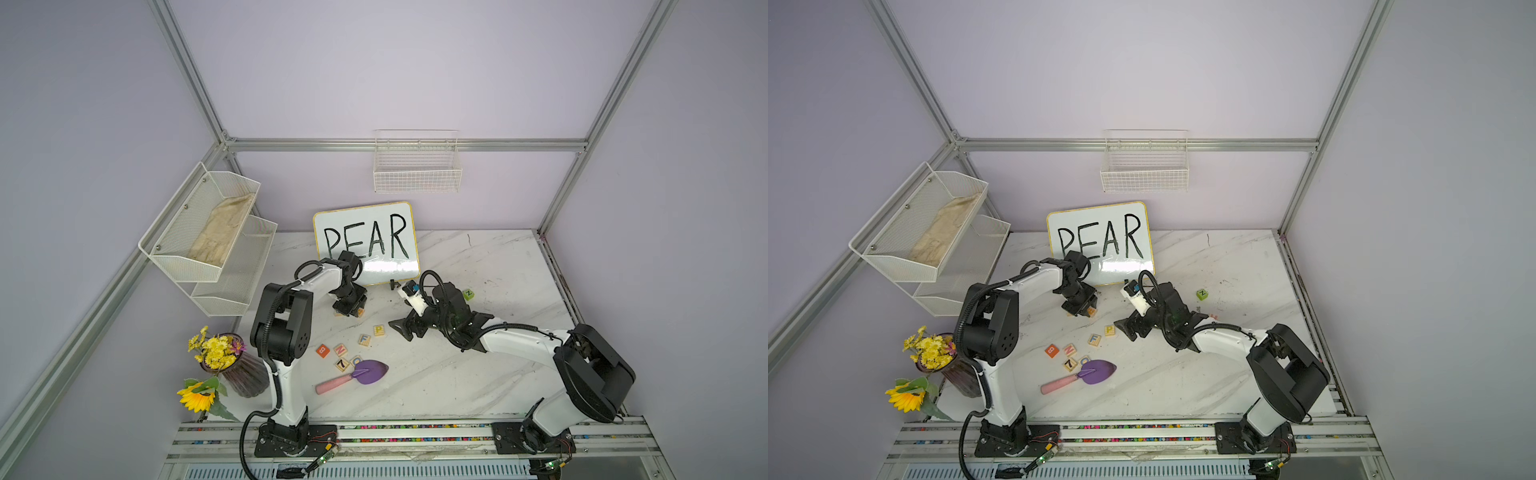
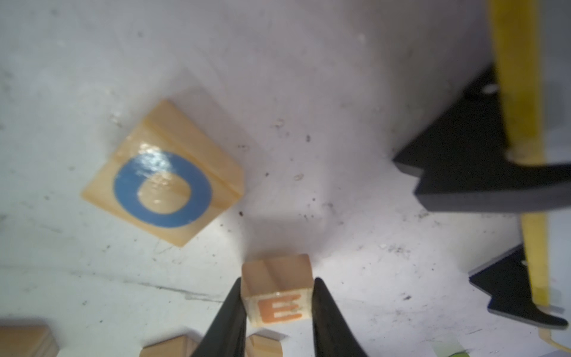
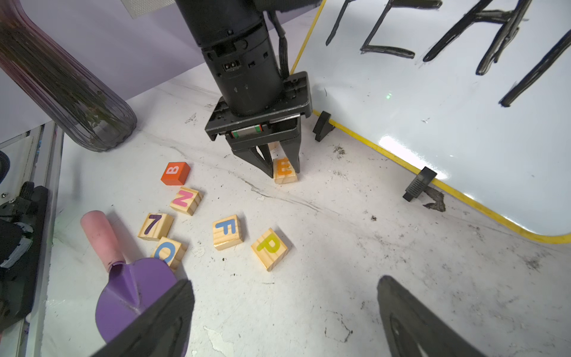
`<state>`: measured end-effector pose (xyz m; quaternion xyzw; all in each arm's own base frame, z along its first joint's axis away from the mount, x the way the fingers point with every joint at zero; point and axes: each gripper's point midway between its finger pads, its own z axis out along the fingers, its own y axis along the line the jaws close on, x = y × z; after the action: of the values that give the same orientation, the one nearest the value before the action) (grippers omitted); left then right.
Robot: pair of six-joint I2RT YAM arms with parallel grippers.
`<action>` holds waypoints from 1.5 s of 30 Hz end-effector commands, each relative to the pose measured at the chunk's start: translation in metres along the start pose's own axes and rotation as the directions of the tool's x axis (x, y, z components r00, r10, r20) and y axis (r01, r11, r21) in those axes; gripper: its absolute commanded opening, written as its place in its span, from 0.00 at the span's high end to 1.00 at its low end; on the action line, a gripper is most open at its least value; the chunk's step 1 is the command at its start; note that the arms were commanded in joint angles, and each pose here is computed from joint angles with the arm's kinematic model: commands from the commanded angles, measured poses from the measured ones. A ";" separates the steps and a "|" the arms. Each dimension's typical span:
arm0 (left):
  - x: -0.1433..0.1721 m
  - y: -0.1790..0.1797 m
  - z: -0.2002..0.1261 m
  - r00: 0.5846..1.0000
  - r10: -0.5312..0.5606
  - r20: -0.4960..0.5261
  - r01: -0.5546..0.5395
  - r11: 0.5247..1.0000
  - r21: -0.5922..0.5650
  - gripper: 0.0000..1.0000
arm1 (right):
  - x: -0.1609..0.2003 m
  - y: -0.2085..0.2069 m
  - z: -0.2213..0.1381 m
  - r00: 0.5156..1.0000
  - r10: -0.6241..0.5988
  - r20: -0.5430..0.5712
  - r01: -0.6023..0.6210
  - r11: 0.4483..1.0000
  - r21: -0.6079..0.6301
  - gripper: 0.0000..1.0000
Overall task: Spell the uppercase word “pear” with letter blocks
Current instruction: Pick up the letter block from the center of the board, then place the letter block at the center of the board.
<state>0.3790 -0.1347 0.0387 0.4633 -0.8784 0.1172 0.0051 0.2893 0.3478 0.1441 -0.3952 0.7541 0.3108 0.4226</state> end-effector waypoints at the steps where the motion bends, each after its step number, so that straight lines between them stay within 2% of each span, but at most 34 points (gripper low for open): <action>1: 0.002 -0.039 -0.030 0.988 0.148 0.049 -0.152 0.984 0.092 0.70 | -0.017 -0.002 -0.007 0.999 -0.004 0.046 0.004 1.000 0.010 0.05; 5: 0.008 -0.051 -0.044 0.963 0.254 0.087 -0.262 0.960 0.098 0.70 | -0.023 -0.009 -0.010 0.998 0.022 0.059 -0.026 0.998 0.055 0.05; 8: 0.019 -0.060 -0.052 0.933 0.346 0.103 -0.357 0.928 0.111 0.70 | -0.031 -0.024 -0.017 0.995 0.047 0.083 -0.059 0.987 0.149 0.05; 11: 0.040 -0.070 -0.055 0.885 0.457 0.086 -0.465 0.875 0.134 0.70 | -0.039 -0.051 -0.031 0.988 0.092 0.123 -0.126 0.943 0.307 0.05; 14: 0.057 -0.074 -0.060 0.826 0.550 0.124 -0.563 0.820 0.109 0.70 | -0.043 -0.068 -0.049 0.982 0.119 0.143 -0.169 0.893 0.417 0.05; 17: 0.073 -0.075 -0.069 0.772 0.612 0.169 -0.630 0.771 0.086 0.70 | -0.045 -0.073 -0.065 0.977 0.138 0.163 -0.199 0.865 0.461 0.05; 22: 0.102 -0.070 -0.072 0.726 0.666 0.171 -0.684 0.725 0.082 0.70 | -0.038 -0.072 -0.089 0.971 0.160 0.177 -0.229 0.838 0.495 0.04; 31: 0.132 -0.048 -0.063 0.695 0.707 0.133 -0.717 0.695 0.055 0.69 | -0.022 -0.071 -0.123 0.976 0.163 0.146 -0.217 0.804 0.553 0.05; 37: 0.145 -0.029 -0.045 0.697 0.710 0.094 -0.714 0.700 0.011 0.69 | -0.017 -0.054 -0.128 0.973 0.164 0.162 -0.222 0.852 0.474 0.05; 45: 0.141 -0.013 -0.026 0.705 0.705 0.074 -0.704 0.709 -0.045 0.69 | -0.013 -0.052 -0.132 0.972 0.167 0.164 -0.226 0.851 0.474 0.05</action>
<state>0.3099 -0.2606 0.0904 0.0869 -0.9886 0.0985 -0.0740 0.2901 0.2223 0.2099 -0.1797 0.8151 0.1697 0.5240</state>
